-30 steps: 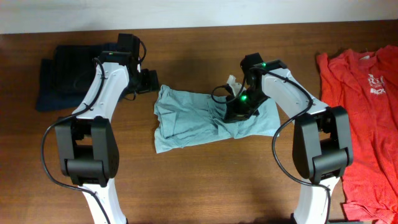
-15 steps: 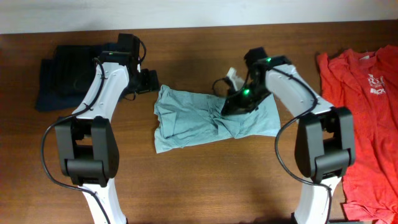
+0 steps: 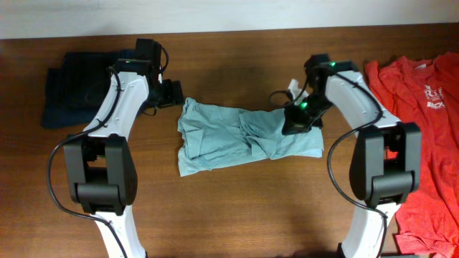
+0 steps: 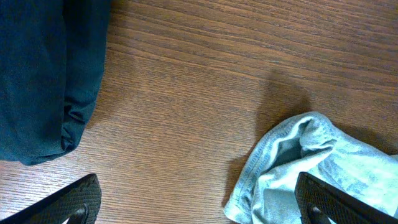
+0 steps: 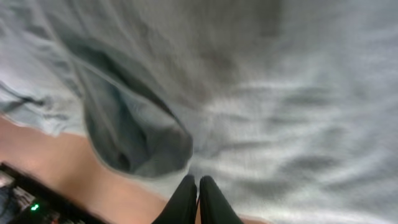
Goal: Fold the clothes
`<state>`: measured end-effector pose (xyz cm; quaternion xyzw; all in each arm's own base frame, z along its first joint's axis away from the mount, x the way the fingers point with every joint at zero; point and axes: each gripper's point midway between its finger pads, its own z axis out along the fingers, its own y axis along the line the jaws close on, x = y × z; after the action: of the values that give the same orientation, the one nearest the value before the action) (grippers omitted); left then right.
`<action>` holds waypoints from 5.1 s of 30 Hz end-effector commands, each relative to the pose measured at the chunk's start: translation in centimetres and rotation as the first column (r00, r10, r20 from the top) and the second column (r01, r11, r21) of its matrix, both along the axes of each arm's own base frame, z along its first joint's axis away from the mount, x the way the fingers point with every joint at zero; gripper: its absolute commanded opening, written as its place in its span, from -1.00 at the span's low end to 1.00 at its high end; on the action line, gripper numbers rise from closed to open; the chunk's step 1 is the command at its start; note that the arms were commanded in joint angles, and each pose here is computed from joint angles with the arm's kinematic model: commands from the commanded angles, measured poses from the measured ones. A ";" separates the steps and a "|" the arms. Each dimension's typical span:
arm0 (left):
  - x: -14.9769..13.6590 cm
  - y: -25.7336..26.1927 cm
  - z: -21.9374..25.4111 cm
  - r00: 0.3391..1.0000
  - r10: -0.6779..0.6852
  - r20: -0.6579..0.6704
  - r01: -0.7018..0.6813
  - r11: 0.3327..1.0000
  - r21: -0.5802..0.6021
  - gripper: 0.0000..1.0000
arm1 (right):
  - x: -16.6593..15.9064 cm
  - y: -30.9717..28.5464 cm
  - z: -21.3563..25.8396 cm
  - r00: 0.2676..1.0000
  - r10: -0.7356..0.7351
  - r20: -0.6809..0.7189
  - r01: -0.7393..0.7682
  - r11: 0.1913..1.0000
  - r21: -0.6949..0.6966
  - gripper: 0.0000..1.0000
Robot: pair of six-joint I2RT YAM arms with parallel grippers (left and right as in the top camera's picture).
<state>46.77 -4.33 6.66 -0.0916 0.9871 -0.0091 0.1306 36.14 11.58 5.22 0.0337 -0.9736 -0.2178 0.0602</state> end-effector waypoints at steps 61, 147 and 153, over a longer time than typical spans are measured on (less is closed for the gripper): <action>0.5 -0.1 1.4 0.999 -0.003 0.035 0.003 1.000 -0.007 0.99 | -1.0 1.6 1.1 0.999 0.052 0.004 -0.050 0.982 -0.180 -0.82; 0.5 -0.1 1.4 0.999 -0.002 0.035 0.002 1.000 -0.007 0.98 | 2.3 -8.4 -3.6 0.926 -0.066 0.371 -0.053 0.952 0.302 -0.15; 0.5 -0.1 1.4 0.999 -0.002 0.035 0.002 1.000 -0.007 0.99 | 2.4 -8.4 -3.5 0.925 -0.074 0.372 -0.048 0.950 0.308 -0.71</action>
<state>46.78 -4.33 6.66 -0.0916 0.9871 -0.0091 0.1308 38.68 2.69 1.59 0.0834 -0.9277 -0.3373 -0.1365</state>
